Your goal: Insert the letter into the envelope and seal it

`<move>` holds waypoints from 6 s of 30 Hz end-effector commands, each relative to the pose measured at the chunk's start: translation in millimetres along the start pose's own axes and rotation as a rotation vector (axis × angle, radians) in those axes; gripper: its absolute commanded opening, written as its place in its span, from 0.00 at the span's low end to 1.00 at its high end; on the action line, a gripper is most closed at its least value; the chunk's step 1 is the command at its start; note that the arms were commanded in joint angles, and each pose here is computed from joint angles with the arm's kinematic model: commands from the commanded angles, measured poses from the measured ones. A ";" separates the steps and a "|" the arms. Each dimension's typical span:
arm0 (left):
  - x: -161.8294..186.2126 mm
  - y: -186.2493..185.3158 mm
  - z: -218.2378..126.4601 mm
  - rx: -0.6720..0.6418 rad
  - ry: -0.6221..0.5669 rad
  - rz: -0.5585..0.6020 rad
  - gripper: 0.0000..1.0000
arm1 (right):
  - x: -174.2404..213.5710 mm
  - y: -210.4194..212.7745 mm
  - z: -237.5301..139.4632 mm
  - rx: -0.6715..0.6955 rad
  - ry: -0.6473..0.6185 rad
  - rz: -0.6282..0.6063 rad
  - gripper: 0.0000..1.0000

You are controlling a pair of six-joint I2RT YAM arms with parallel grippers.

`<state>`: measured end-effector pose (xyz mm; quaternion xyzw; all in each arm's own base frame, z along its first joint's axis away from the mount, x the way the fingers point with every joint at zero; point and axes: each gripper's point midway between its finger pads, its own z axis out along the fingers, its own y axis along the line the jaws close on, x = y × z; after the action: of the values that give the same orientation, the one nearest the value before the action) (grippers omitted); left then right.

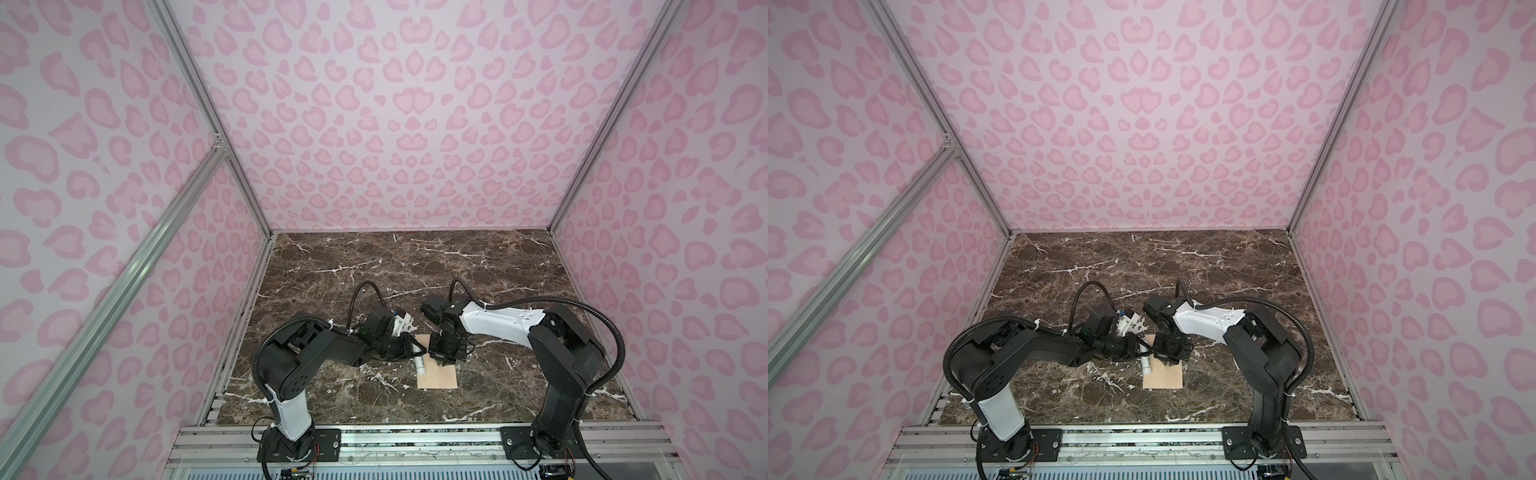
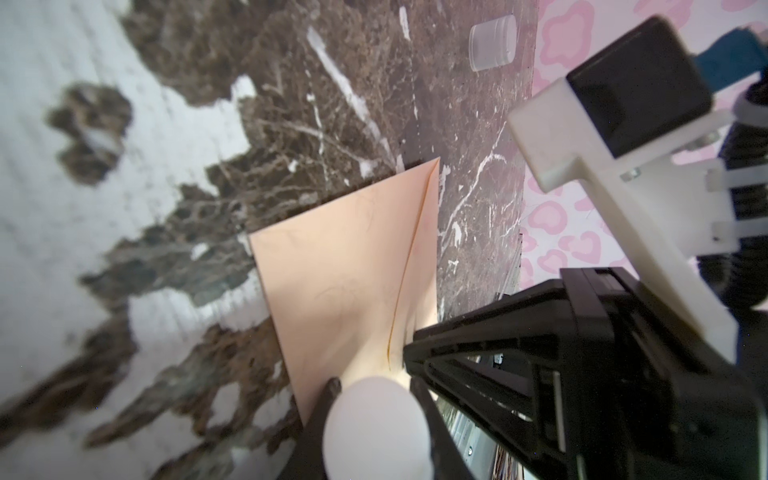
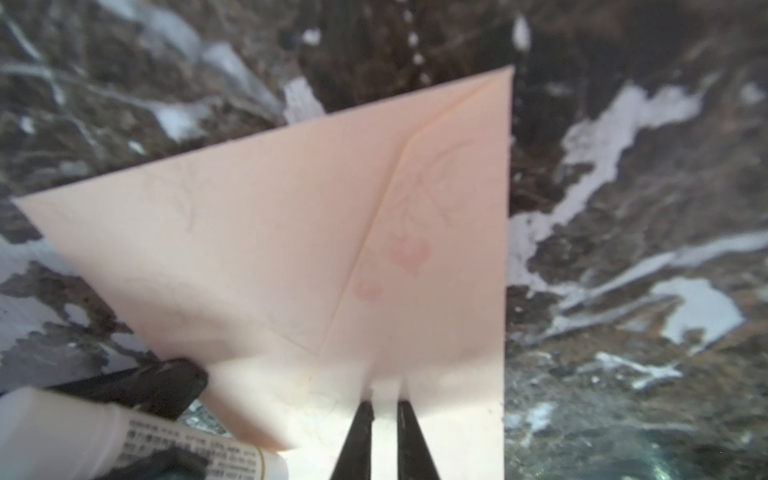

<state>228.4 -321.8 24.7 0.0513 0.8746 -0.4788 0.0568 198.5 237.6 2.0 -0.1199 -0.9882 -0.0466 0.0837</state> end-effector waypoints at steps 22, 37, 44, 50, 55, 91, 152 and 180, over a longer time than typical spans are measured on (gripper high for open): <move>3.5 18.5 -2.9 -0.075 0.015 -0.010 0.04 | -28.7 66.5 -3.1 -0.255 -0.141 -0.164 0.29; -7.1 10.1 -8.2 -0.107 0.021 0.010 0.04 | -11.0 38.9 -73.9 -0.338 -0.255 -0.278 0.35; -15.7 -10.3 -17.1 -0.092 0.002 0.044 0.04 | -16.0 9.5 -121.2 -0.382 -0.370 -0.267 0.36; -24.0 -46.5 -33.5 -0.066 -0.017 0.108 0.06 | -23.2 -7.6 -153.0 -0.472 -0.494 -0.257 0.36; -33.6 -74.9 -57.2 -0.078 -0.066 0.175 0.07 | -23.3 -10.7 -181.1 -0.579 -0.646 -0.292 0.35; -34.6 -224.4 -157.6 0.175 -0.458 0.718 0.18 | 71.5 60.8 -238.2 -1.131 -1.133 -0.967 0.64; -22.9 -249.5 -160.5 0.382 -0.527 0.750 0.38 | 72.5 80.9 -262.7 -1.292 -1.056 -0.859 0.14; -19.9 -242.7 -157.2 0.386 -0.519 0.759 0.15 | 88.8 67.5 -220.7 -1.230 -0.887 -0.972 0.53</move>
<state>207.9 -319.0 300.7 0.2417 0.6720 -0.5632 0.4156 171.8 295.3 240.0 0.2640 -0.6777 -0.5358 -0.4289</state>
